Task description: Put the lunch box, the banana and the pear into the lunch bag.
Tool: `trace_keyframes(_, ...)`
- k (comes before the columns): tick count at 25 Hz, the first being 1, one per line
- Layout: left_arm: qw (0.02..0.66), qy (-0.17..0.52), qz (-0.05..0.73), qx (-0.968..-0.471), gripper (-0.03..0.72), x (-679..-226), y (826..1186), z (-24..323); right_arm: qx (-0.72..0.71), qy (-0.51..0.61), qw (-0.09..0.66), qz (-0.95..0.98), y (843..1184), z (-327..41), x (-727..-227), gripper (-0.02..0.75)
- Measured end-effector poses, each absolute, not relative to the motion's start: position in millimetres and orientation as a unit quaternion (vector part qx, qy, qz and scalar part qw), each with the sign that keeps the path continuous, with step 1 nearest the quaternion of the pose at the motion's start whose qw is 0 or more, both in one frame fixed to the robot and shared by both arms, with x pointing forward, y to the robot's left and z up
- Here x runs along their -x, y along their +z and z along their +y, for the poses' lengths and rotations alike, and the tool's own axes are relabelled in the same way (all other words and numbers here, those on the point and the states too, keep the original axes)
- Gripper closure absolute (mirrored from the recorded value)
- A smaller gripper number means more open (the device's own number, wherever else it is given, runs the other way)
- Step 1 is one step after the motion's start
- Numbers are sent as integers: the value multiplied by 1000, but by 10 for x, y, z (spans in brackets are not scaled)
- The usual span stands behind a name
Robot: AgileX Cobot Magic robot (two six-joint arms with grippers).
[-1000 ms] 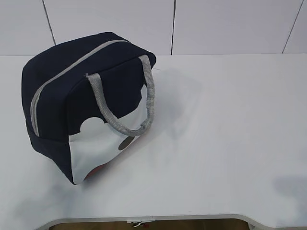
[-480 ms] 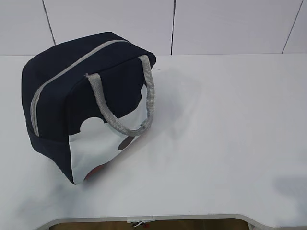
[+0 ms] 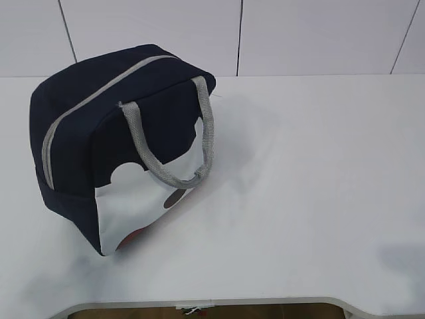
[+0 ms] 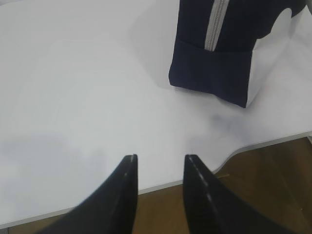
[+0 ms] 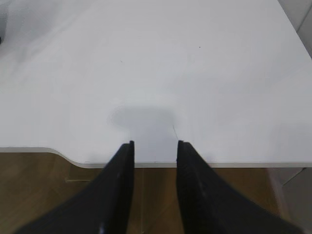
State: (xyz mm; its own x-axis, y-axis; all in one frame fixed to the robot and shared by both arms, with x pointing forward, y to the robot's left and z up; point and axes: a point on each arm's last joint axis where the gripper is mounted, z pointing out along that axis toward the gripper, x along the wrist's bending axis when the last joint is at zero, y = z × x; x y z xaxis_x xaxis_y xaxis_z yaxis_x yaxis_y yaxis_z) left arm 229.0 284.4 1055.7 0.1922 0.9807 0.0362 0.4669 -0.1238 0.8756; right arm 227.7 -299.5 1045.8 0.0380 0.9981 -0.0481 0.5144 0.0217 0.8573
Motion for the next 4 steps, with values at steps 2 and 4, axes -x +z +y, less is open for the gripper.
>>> trace_keyframes(2,383,335,540,-670,444,-2290,10557,2844,-618,327,370,612,10458,-2995,-2277,481)
trace_keyframes(4,383,335,540,-670,444,-2290,10557,2844,-618,327,370,612,10458,-2995,-2277,481)
